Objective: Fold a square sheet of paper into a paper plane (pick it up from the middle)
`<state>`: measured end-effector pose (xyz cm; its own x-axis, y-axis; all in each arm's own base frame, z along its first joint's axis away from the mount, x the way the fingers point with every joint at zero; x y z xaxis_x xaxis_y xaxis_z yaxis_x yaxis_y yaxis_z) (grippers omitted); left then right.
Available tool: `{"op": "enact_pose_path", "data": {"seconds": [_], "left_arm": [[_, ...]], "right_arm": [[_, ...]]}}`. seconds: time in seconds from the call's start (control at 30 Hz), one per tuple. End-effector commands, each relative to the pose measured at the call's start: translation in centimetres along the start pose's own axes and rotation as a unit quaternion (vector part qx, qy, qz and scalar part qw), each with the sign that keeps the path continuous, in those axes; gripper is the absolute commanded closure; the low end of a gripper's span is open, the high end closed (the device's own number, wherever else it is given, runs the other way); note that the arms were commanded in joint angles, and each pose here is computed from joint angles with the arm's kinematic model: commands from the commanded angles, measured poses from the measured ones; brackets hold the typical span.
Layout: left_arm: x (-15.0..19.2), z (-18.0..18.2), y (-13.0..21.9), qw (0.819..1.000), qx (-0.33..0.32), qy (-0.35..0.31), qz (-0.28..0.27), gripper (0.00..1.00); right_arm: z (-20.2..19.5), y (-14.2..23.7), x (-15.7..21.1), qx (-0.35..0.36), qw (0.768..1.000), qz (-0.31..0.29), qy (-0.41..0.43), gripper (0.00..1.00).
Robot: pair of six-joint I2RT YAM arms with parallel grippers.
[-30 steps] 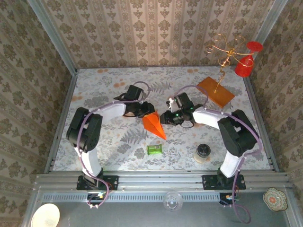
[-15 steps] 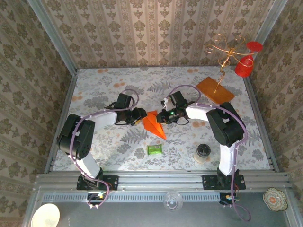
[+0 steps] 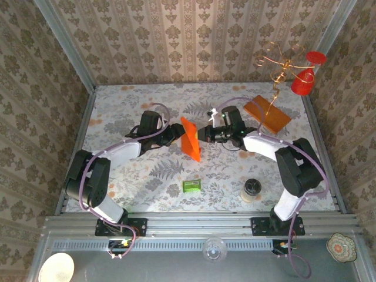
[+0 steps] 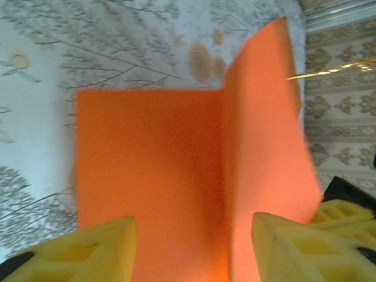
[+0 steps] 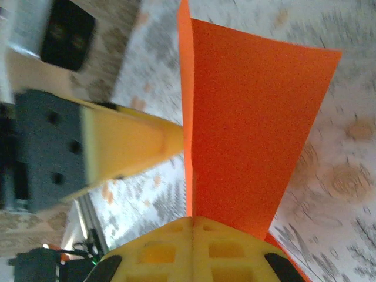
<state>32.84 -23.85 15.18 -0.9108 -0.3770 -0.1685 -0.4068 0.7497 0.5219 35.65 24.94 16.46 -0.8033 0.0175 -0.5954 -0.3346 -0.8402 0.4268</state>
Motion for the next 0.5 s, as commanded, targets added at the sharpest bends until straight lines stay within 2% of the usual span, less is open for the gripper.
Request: {"op": "enact_pose_path", "data": {"seconds": [0.0,0.13,0.27,0.4,0.47], "left_arm": [[0.1,-4.3,1.0,0.996,0.075,-0.046,0.003,0.41],[0.5,-6.6,1.4,0.990,0.121,-0.072,0.009,0.36],[1.4,-8.1,1.3,0.983,0.156,-0.090,0.033,0.36],[1.8,-8.9,1.2,0.978,0.176,-0.102,0.043,0.41],[1.8,-9.3,1.3,0.976,0.188,-0.106,0.044,0.47]], "right_arm": [[2.1,1.8,-2.3,-0.046,0.997,-0.058,0.007,0.96],[3.1,3.3,-3.3,-0.065,0.994,-0.085,0.005,0.96],[3.9,4.4,-4.1,-0.090,0.990,-0.104,-0.003,0.95],[4.3,4.8,-4.5,-0.110,0.988,-0.110,-0.012,0.95],[4.4,4.9,-4.5,-0.116,0.987,-0.112,-0.015,0.95]]}}
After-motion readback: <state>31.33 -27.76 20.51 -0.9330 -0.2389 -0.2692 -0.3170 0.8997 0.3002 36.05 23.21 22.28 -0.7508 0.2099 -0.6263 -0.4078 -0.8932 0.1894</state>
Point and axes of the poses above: each hand's point on the last joint's axis, 136 mm out from that joint toward the fingers, its own y axis back along the fingers, its own z axis along the line the jaws close on, x = y × z, the point moved 4 cm from there along y, back along the fingers, and after that the axes turned 8 degrees about y, right-handed, at the moved point
